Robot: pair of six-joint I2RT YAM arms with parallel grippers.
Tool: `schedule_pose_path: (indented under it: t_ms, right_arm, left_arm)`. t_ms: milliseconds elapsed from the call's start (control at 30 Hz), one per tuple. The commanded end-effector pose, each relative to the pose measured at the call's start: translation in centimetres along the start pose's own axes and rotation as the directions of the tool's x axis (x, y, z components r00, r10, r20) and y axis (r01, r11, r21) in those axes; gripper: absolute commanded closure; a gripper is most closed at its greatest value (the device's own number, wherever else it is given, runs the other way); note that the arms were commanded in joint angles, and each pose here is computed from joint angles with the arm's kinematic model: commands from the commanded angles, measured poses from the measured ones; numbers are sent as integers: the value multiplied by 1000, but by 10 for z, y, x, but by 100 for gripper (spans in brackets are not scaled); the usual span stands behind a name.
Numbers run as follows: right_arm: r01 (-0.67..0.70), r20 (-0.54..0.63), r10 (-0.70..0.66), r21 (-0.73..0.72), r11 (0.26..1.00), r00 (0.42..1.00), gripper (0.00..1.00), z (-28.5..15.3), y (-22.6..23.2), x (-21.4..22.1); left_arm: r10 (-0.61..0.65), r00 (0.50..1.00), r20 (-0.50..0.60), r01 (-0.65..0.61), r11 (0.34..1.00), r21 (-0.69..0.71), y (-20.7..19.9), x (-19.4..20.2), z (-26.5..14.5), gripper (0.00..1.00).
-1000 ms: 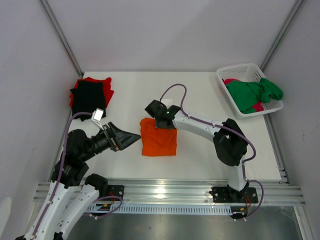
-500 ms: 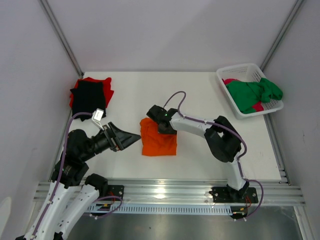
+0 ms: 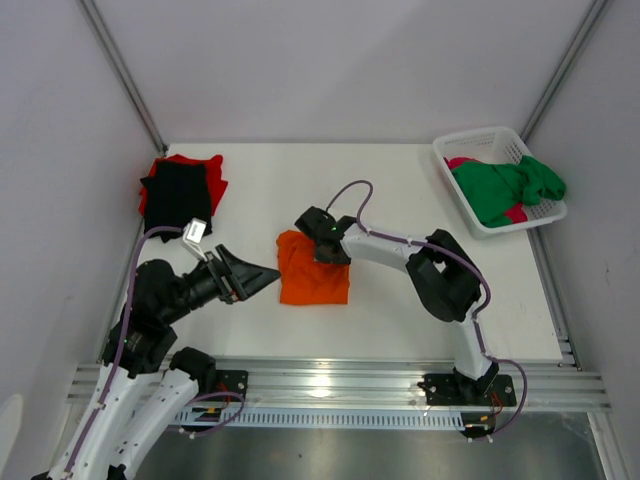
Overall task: Fold and stack the t-shirts
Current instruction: Smooth out wrinkles on the folded tshirt
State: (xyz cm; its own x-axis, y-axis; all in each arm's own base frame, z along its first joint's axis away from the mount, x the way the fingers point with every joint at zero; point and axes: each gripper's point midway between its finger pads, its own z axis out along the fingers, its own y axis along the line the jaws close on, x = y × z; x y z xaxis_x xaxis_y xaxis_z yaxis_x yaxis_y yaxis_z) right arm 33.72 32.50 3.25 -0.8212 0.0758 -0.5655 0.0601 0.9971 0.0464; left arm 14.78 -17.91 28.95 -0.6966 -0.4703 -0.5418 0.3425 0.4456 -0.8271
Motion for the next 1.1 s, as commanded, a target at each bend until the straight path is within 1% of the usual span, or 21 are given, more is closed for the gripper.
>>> schedule_pose_path:
  t_ms: [0, 100, 167, 200, 300, 433, 567, 733, 900, 1067]
  right_arm:
    - [27, 60, -28, 5, 1000, 998, 48, -18, -3, -13]
    - [24, 105, -25, 13, 1000, 994, 48, -44, -6, -29]
    - [43, 107, -47, 38, 998, 993, 48, -58, -13, -28]
    - [46, 130, -51, 41, 998, 990, 48, -70, -14, -31]
    - [52, 133, -60, 61, 997, 989, 47, -91, -24, -26]
    - [72, 104, -79, 71, 995, 991, 47, -115, -33, -5]
    - [54, 29, -55, 46, 997, 998, 47, -116, -37, 22]
    - [57, -45, -55, 46, 997, 998, 47, -93, -38, 56]
    - [51, -94, -50, 6, 999, 994, 47, -79, -24, 72]
    - [62, -91, -64, -23, 998, 994, 48, -84, -10, 71]
  left_arm:
    - [13, 1000, 18, -13, 1000, 28, -7, -4, -1, 1]
    - [-5, 1000, 4, 5, 999, 42, -4, 0, 3, 0]
    - [-12, 1000, -4, 12, 999, 43, -1, 1, 6, 0]
    - [-12, 1000, -5, 12, 999, 47, -1, 1, 7, 0]
    - [-20, 1000, -11, 21, 998, 52, 1, 3, 9, 0]
    - [-20, 1000, -15, 21, 998, 60, 2, 3, 13, 1]
    - [-28, 999, -28, 30, 997, 70, 2, 4, 16, 1]
    - [-35, 998, -44, 38, 996, 78, 0, 3, 18, 1]
    - [-33, 998, -59, 37, 997, 70, 0, 6, 17, 0]
    - [-34, 998, -44, 37, 998, 59, 2, 7, 13, 1]
